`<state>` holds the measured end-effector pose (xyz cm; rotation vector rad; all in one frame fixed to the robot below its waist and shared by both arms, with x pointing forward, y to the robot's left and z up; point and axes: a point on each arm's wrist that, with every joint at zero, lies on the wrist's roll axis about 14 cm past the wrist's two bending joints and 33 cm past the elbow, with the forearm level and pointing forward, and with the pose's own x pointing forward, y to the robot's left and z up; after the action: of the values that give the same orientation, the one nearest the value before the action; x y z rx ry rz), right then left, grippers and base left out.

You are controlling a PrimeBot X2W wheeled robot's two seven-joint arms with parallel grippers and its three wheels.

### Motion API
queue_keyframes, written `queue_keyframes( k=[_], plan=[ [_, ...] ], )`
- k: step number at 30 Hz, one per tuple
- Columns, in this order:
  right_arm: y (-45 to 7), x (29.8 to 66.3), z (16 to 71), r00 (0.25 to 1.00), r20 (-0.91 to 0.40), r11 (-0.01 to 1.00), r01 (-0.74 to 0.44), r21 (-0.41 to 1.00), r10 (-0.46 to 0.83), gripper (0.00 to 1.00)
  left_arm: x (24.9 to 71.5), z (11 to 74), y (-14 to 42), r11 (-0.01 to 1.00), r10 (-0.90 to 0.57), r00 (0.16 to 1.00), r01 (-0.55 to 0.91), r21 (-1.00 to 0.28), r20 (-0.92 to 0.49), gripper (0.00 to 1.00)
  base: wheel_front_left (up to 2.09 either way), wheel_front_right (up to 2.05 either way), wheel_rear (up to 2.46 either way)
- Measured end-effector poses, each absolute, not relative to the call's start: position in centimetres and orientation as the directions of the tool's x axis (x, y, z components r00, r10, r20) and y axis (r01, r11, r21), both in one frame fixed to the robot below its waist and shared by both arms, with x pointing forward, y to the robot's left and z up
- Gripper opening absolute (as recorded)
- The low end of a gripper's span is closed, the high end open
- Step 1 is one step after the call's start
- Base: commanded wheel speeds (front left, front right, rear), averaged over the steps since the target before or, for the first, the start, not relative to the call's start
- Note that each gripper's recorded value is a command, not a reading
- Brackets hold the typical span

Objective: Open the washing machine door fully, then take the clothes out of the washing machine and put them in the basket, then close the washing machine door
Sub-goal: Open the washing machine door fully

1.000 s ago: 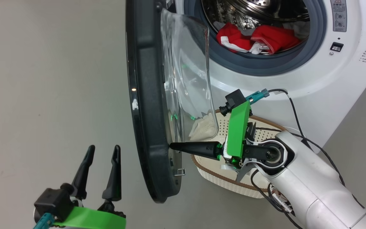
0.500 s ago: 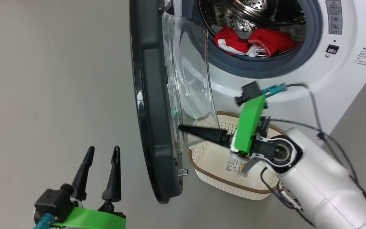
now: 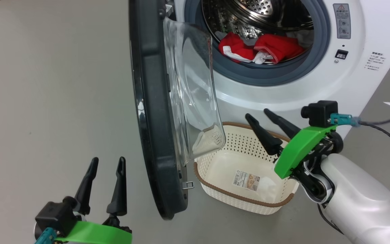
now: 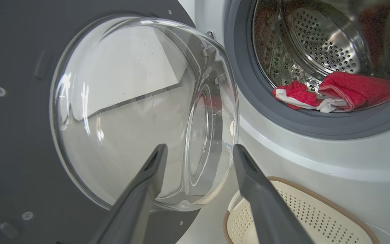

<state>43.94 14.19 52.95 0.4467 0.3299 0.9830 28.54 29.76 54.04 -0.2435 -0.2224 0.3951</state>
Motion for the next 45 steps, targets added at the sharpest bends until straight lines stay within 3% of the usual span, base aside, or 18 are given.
queue_keyframes(
  k=[3,9,16,22,31,45],
  plan=[
    [13.0,45.0,52.6,0.581,-0.026,0.538,-0.736,0.410,0.814,1.00,28.7,54.1,29.7,0.896,0.401,0.901,-0.347,-0.277,0.168,1.00,0.00,0.00,0.00],
    [12.1,44.8,51.7,0.611,-0.008,0.590,-0.762,0.267,0.792,1.00,28.5,54.4,29.7,0.896,0.402,0.898,-0.345,-0.281,0.178,1.00,0.00,0.00,0.00],
    [9.1,46.1,54.2,0.699,0.117,0.674,-0.713,0.192,0.706,1.00,28.3,54.5,29.9,0.894,0.408,0.895,-0.351,-0.279,0.183,1.00,0.00,0.00,0.00],
    [7.2,44.4,52.7,0.750,0.119,0.729,-0.661,0.178,0.651,1.00,28.1,54.5,30.1,0.893,0.412,0.893,-0.355,-0.277,0.184,1.00,0.00,0.00,0.00],
    [5.0,44.2,52.7,0.795,0.130,0.775,-0.606,0.178,0.592,1.00,28.0,54.4,29.9,0.898,0.406,0.895,-0.354,-0.260,0.183,1.00,0.00,0.00,0.00],
    [5.1,43.3,51.8,0.786,0.114,0.772,-0.618,0.150,0.607,1.00,27.9,53.9,29.8,0.903,0.403,0.900,-0.362,-0.232,0.166,1.00,0.00,0.00,0.00]
  ],
)
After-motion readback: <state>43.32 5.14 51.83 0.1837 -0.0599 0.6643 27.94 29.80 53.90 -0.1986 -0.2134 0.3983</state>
